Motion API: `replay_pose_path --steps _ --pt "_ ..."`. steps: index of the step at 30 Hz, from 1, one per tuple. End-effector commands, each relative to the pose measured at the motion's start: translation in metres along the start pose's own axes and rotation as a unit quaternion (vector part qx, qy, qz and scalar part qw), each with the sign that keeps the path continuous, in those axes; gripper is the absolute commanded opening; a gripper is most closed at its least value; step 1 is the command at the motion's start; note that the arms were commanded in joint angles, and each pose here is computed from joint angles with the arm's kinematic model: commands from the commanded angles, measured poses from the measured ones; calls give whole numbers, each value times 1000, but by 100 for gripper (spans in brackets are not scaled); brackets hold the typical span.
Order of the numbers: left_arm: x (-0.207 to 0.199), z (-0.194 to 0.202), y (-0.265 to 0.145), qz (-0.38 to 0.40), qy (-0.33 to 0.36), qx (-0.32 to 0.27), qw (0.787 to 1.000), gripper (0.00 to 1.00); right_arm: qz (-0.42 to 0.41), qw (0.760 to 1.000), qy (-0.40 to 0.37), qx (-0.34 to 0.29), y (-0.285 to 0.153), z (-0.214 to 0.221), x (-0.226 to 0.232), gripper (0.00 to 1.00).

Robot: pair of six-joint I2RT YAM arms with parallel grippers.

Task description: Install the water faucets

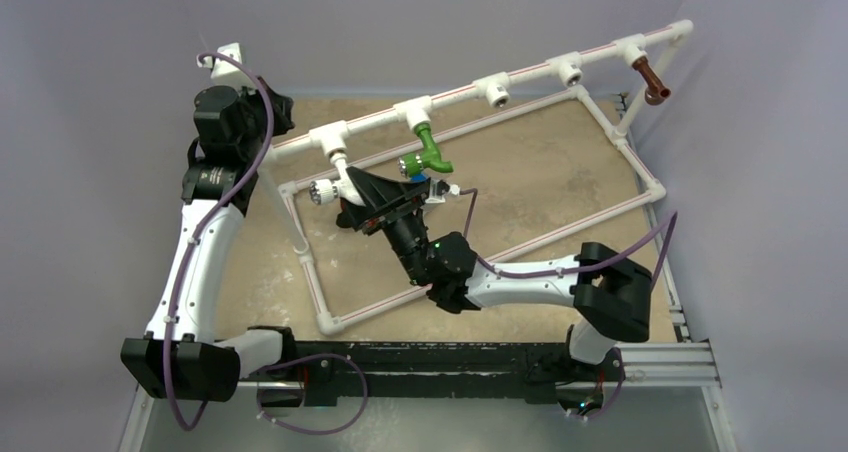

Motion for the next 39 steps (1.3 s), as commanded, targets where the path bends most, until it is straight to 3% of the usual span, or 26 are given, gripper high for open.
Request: replay_pose_path --steps 1,8,18,27,31,34,39 --pt "18 66 3 -35 0 150 988 0 -79 996 49 -3 -5 -4 50 72" --pt "19 66 4 -39 1 150 988 0 -66 998 -9 19 -12 -4 44 87" --pt "19 66 4 -40 1 150 988 0 -4 988 -149 50 -34 -13 37 89" --pt "19 67 5 -41 0 153 987 0 62 956 -280 70 -56 -30 25 89" --pt "19 68 5 -41 0 153 987 0 79 932 -345 82 -66 -39 22 89" --pt "19 68 6 -40 0 155 987 0 75 900 -417 107 -68 -41 27 88" --pt "20 69 7 -41 0 155 987 0 43 818 -539 196 -69 -34 34 87"
Point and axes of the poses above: each gripper's point midway between its finger pads, its own y axis out along the fingers, its own x axis along the line the jaws close on, z = x × y, the point moved 9 cm from there along -y, back along the fingers, and after that the axes turned 6 degrees about y, right-handed, at the moved point
